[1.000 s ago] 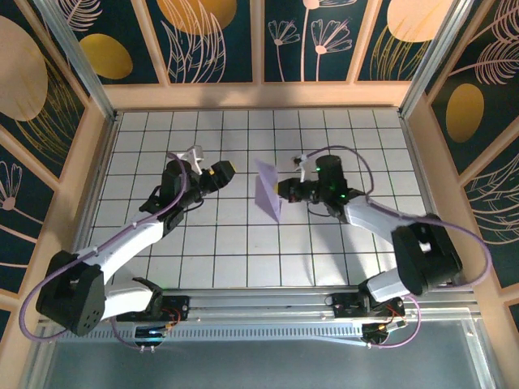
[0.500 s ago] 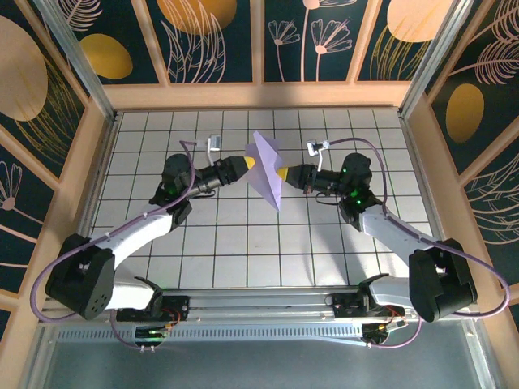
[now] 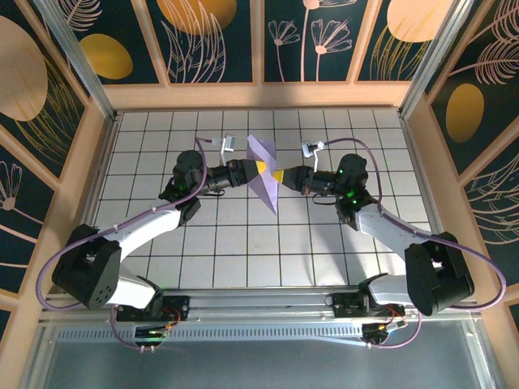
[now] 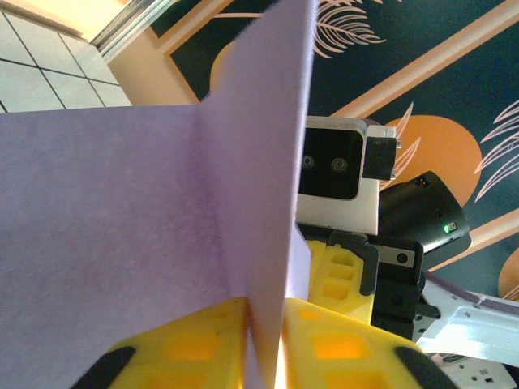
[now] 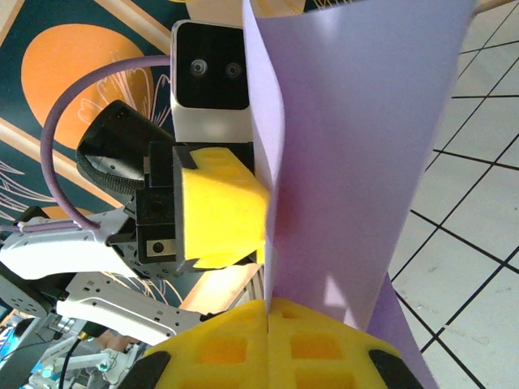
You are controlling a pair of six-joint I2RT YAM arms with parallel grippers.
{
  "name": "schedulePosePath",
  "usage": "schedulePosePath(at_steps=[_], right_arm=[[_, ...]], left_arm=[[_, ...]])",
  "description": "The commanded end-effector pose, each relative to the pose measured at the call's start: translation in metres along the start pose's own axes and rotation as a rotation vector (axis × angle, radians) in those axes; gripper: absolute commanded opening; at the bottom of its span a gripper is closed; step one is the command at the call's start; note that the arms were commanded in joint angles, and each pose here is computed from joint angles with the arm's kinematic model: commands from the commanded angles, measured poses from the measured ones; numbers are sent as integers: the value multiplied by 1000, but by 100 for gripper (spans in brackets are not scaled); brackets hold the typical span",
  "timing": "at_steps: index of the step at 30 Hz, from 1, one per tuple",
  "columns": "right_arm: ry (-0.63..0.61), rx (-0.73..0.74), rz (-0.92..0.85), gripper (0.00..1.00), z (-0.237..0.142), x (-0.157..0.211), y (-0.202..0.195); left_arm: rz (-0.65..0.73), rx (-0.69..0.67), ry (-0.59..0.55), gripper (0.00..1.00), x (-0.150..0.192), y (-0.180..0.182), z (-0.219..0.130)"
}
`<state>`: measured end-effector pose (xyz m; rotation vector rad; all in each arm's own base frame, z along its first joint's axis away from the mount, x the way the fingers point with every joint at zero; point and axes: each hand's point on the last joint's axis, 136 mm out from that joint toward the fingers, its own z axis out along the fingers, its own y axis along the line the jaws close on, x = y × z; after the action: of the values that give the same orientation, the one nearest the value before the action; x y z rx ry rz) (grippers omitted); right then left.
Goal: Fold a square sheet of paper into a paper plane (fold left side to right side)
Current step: Turn over the paper at the center of the table.
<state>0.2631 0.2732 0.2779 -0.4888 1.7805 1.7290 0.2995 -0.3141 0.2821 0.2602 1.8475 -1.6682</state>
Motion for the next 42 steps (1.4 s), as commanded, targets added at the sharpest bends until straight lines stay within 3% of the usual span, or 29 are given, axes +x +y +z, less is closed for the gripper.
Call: schedulePosePath(at_steps=[1, 7, 15, 19, 22, 25, 32, 42], right_arm=[[-9, -22, -32, 0, 2, -4, 8], [-35, 65, -58, 15, -1, -11, 2], [-109, 231, -77, 49, -35, -16, -9], [-66, 220, -25, 59, -39, 3, -10], [-32, 180, 12, 74, -36, 17, -6], [-6, 157, 21, 79, -32, 28, -4], [16, 56, 18, 77, -16, 31, 10], [-14, 18, -42, 54, -5, 4, 17]], left_arm=[[64, 31, -20, 13, -10, -16, 1], [60, 24, -39, 4, -12, -16, 0], [60, 50, -90, 0, -21, -24, -3], [62, 71, -98, 0, -23, -29, -2], [66, 76, -96, 0, -24, -30, 0], [63, 78, -86, 0, -23, -30, 3], [57, 85, -62, 0, -19, -31, 11], [49, 81, -35, 0, -14, -28, 17]])
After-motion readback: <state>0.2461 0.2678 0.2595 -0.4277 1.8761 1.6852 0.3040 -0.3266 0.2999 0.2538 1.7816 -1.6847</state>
